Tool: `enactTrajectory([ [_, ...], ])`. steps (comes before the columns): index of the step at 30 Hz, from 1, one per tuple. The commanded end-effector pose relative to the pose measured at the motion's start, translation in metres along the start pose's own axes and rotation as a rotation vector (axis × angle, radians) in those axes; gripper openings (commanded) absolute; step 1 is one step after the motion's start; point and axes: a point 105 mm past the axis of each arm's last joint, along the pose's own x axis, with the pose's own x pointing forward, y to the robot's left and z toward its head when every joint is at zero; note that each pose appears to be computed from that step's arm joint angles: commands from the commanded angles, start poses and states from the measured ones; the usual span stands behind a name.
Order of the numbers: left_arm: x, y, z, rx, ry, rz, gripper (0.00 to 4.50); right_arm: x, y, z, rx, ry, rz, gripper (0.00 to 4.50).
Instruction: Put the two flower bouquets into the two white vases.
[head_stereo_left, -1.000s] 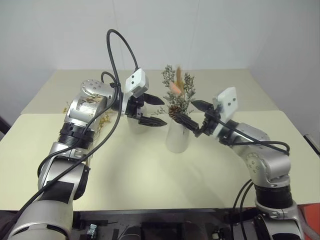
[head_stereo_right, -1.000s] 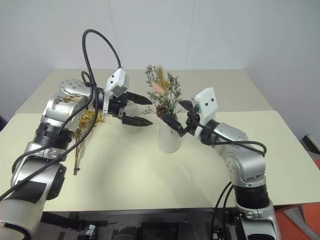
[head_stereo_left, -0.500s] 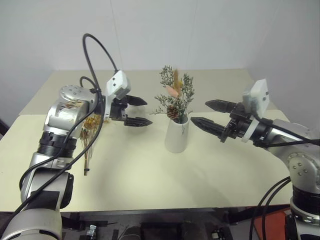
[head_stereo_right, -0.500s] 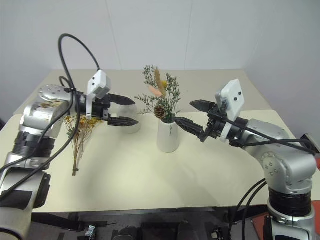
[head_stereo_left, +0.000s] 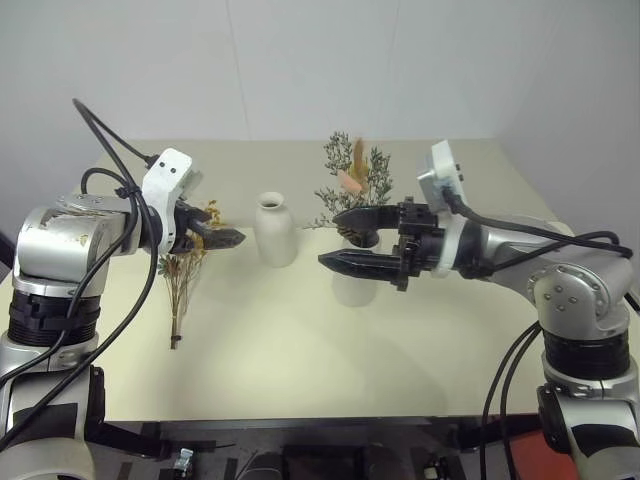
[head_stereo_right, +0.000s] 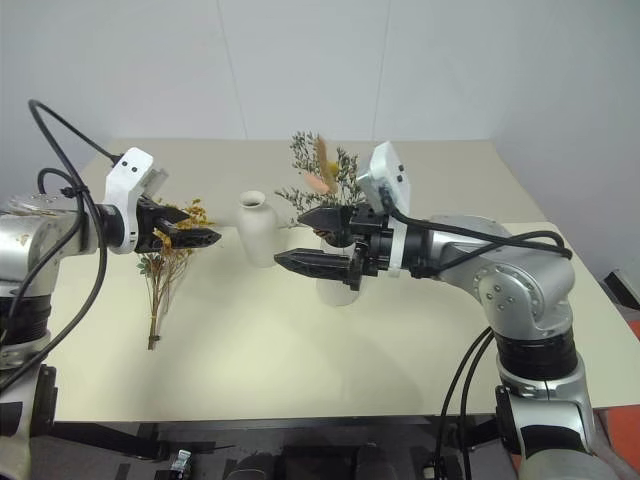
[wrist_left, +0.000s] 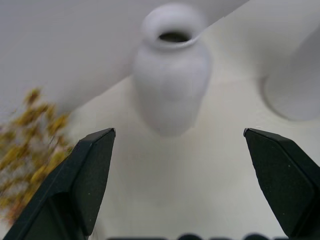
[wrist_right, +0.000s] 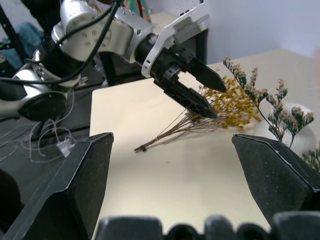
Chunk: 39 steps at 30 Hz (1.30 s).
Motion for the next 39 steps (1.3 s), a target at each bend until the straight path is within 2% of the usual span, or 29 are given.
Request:
enactTrajectory([
  [1,-0.013,0.024,-0.007,-0.117,0.04,0.172,4.5,0.002,-0.002,0.006,-0.063,0.02,0.008,4.49],
  [5,-0.009,0.044,-0.033,-0.273,0.19,0.333,4.5,0.007,-0.007,-0.001,-0.07,0.081,-0.003,4.49],
  [15,0.007,0.054,-0.049,-0.465,0.358,0.371,4.5,0.009,-0.009,-0.001,-0.082,0.111,0.009,4.49],
  [21,0.011,0.058,-0.073,-0.641,0.52,0.405,4.5,0.008,-0.008,-0.002,-0.092,0.126,0.012,4.49],
  [27,0.02,0.049,-0.09,-0.717,0.609,0.393,4.5,0.01,-0.01,-0.001,-0.105,0.134,0.013,4.49],
  [34,0.026,0.045,-0.095,-0.712,0.633,0.421,4.5,0.011,-0.009,0.0,-0.107,0.134,0.021,4.49],
  [37,0.026,0.046,-0.097,-0.71,0.636,0.431,3.91,0.011,-0.009,-0.001,-0.104,0.134,0.021,4.5],
  [39,0.025,0.047,-0.098,-0.713,0.639,0.44,3.36,0.01,-0.008,-0.001,-0.102,0.137,0.022,4.5],
])
